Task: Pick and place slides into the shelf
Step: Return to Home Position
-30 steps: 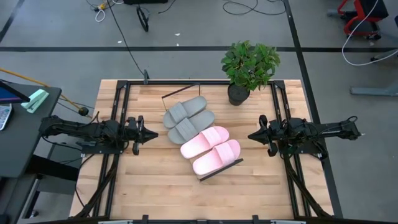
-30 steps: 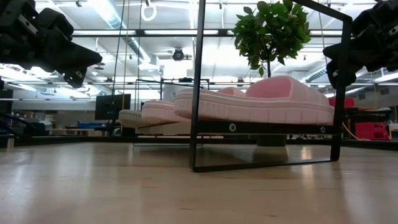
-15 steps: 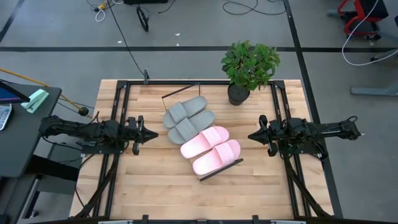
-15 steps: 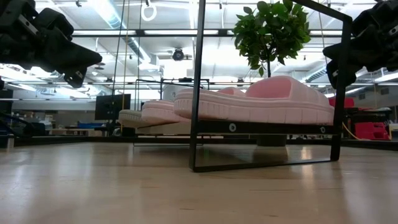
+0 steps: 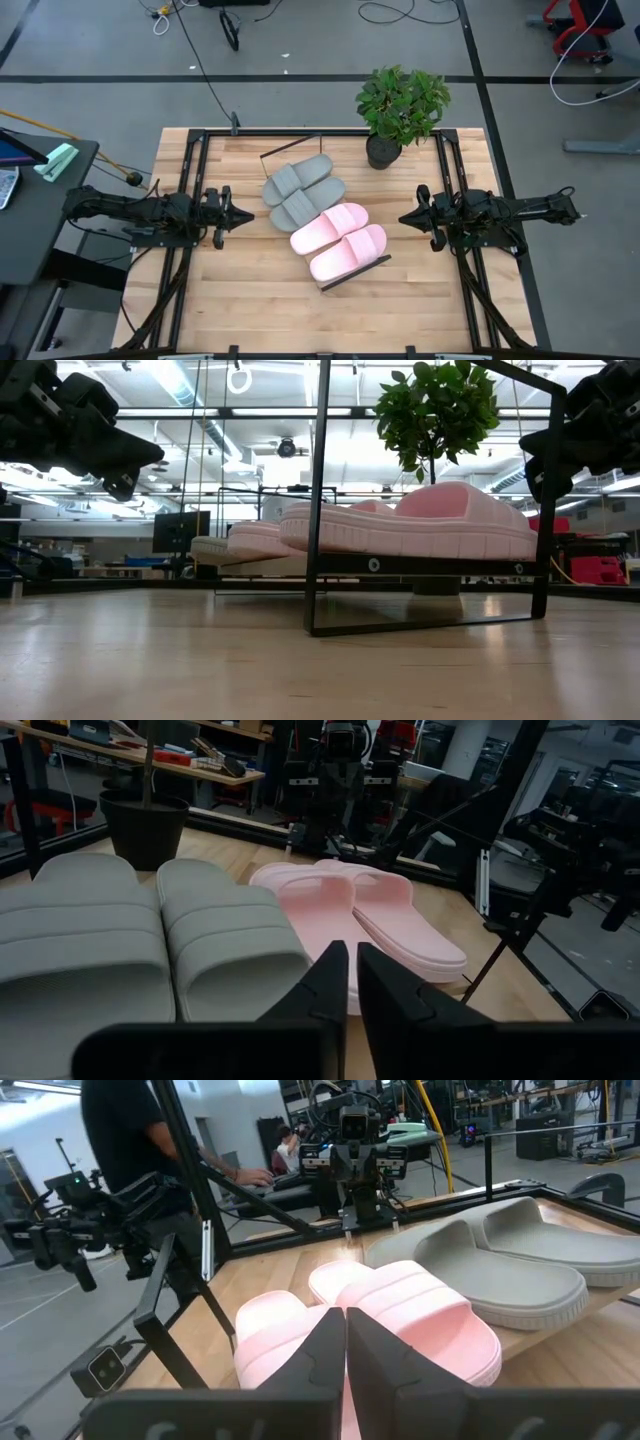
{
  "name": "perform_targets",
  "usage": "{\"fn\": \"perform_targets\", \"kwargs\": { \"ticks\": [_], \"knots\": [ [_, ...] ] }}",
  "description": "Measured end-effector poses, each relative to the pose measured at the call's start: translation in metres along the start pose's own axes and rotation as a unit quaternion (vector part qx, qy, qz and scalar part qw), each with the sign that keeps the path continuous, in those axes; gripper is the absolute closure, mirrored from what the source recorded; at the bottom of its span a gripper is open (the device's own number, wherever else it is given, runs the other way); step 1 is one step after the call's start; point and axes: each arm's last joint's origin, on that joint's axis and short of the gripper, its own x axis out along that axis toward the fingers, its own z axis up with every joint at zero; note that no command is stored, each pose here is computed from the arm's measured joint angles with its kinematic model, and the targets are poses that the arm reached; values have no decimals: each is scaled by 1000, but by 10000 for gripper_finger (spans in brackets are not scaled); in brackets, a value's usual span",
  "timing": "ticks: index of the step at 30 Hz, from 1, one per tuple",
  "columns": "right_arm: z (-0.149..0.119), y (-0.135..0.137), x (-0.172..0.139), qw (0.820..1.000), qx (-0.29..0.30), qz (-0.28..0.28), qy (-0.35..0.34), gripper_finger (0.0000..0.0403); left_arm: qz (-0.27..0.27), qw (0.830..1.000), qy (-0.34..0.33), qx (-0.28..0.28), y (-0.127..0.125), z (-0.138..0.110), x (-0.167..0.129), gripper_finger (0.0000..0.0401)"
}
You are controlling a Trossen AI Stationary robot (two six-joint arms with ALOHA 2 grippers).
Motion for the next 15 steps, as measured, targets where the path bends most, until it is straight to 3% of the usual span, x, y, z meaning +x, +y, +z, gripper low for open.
{"fn": "perform_targets", "kwargs": {
  "ticks": [15],
  "knots": [
    [0, 0, 0, 1000, 0, 0, 0, 385, 0, 1000, 0, 0, 0, 0, 0, 365]
  ]
}}
